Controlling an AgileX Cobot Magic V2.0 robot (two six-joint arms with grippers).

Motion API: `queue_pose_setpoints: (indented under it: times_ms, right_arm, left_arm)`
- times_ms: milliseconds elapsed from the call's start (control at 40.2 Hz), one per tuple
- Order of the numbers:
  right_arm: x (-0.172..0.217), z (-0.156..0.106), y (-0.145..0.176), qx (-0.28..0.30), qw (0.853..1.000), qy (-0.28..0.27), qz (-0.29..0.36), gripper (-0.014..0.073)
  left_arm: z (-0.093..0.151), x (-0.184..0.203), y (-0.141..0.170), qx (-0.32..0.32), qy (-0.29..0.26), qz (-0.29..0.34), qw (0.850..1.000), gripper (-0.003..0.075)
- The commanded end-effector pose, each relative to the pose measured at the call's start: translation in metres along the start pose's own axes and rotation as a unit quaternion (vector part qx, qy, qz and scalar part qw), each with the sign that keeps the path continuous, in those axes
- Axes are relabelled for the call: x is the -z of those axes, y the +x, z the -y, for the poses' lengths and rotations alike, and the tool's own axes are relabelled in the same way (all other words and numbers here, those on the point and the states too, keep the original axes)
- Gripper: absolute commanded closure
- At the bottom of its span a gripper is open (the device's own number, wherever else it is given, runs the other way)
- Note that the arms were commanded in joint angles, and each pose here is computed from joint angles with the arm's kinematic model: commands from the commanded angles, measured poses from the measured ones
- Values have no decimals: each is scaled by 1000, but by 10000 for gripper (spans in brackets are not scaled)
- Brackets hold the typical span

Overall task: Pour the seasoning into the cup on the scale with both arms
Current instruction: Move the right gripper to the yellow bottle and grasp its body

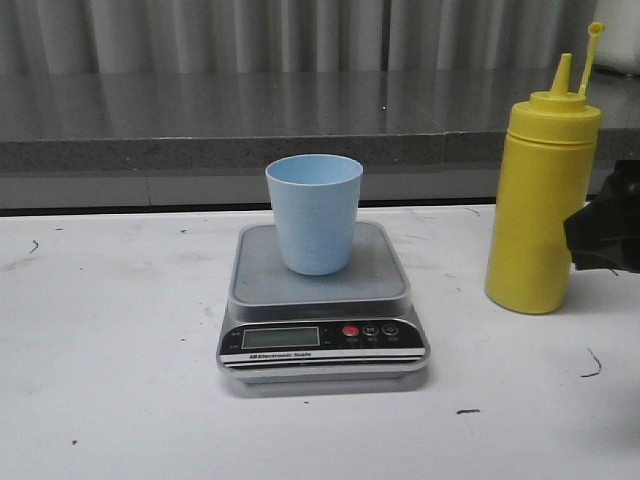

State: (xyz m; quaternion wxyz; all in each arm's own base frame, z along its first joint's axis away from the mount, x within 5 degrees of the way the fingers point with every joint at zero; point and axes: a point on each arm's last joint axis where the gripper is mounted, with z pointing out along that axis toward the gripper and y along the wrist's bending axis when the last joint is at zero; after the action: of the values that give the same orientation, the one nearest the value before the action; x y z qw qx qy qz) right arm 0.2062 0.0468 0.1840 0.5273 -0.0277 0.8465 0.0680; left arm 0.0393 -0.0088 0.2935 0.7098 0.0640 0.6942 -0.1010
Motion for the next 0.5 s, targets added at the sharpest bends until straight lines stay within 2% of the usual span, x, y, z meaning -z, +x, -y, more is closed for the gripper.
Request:
queue_pose_setpoints:
  times_ms: [0, 224, 472]
  right_arm:
    - [-7, -1, -17, -7, 997, 4, 81, -6]
    - [-31, -5, -13, 5, 998, -9, 67, -6]
    - [-52, -9, -12, -9, 997, -22, 71, -6]
  left_arm:
    - [1, 1, -15, 9, 4, 47, 999, 740]
    - [1, 1, -15, 9, 4, 47, 999, 740]
    - [1, 1, -15, 9, 4, 47, 999, 740]
